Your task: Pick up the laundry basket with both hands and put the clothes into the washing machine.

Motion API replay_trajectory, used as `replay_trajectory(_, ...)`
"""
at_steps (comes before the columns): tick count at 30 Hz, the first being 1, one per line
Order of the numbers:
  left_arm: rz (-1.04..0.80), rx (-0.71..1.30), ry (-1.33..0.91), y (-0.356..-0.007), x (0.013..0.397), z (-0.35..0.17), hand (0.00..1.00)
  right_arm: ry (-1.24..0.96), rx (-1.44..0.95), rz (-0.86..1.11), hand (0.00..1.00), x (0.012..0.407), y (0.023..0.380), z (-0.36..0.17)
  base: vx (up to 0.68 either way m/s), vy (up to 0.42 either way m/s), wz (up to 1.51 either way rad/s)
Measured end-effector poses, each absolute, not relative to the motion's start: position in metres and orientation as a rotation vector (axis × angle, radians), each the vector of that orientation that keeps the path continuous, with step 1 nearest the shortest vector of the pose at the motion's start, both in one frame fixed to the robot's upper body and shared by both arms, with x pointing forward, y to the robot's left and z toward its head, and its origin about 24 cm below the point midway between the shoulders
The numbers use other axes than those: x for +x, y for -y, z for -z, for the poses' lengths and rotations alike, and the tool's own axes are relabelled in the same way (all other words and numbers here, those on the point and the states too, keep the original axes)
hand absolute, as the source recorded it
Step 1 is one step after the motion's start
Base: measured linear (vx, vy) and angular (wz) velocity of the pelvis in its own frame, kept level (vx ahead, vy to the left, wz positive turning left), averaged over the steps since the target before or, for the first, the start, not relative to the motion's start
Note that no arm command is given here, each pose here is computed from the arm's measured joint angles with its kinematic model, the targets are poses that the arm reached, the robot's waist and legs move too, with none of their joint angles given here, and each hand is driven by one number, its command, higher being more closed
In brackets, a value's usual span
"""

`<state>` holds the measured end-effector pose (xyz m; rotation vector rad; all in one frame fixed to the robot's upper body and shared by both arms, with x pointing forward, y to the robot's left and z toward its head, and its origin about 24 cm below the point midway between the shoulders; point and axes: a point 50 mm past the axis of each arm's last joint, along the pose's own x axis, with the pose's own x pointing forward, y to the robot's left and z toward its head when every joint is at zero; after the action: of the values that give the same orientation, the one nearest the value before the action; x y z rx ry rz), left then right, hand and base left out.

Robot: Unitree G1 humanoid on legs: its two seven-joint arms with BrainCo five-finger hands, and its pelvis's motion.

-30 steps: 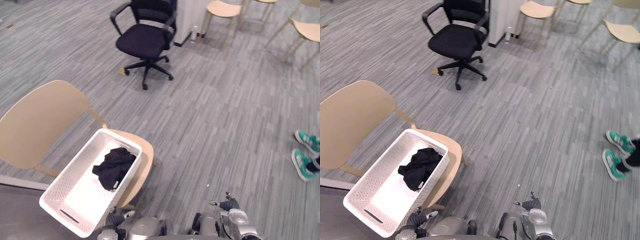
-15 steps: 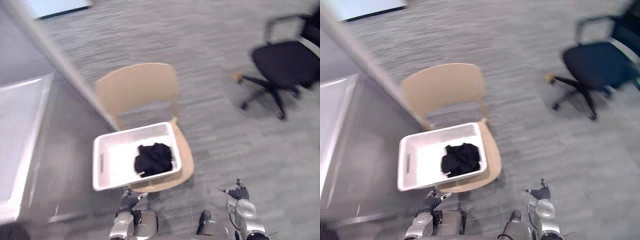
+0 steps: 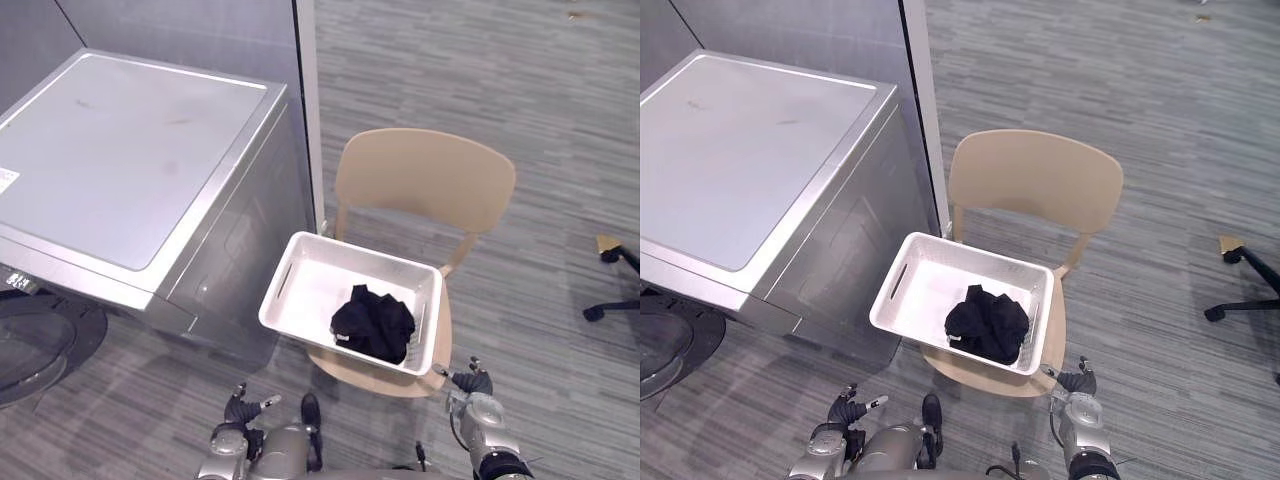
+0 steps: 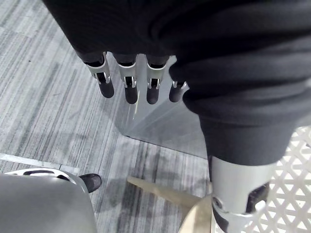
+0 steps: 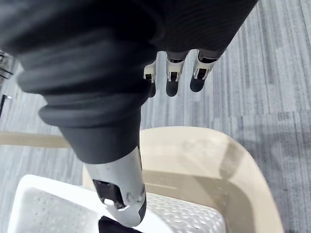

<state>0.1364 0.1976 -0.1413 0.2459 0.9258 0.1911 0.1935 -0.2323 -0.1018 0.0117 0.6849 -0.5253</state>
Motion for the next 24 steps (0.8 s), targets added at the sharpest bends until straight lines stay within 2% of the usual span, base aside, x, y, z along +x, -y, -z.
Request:
replay_trajectory(6, -0.199, 0.307, -0.957, -0.214, 0.124, 0.143, 0.00, -0.417, -0.152, 0.504, 0.00, 0.211, 0.244, 0.051, -0.01, -0.010, 0.39)
replay_trajectory(11, -0.201, 0.321, -0.978, -0.218, 0.116, 0.145, 0.00, -0.294, -0.303, 0.430, 0.00, 0.214, 0.247, 0.024, 0.04, -0.146, 0.46)
replay_trajectory(13, -0.191, 0.341, -1.001, -0.219, 0.106, 0.147, 0.00, -0.212, -0.380, 0.311, 0.00, 0.224, 0.237, 0.009, 0.06, -0.139, 0.00)
replay_trajectory(17, -0.175, 0.357, -1.010, -0.221, 0.102, 0.148, 0.00, -0.184, -0.469, 0.129, 0.00, 0.230, 0.220, 0.005, 0.10, -0.111, 0.25)
replay_trajectory(21, -0.114, 0.395, -0.994, -0.218, 0.104, 0.148, 0.00, -0.140, -0.583, -0.145, 0.00, 0.249, 0.179, 0.007, 0.06, -0.046, 0.49)
replay_trajectory(24, -0.087, 0.412, -0.968, -0.214, 0.112, 0.146, 0.00, -0.132, -0.647, -0.219, 0.00, 0.260, 0.167, 0.010, -0.03, -0.026, 0.57)
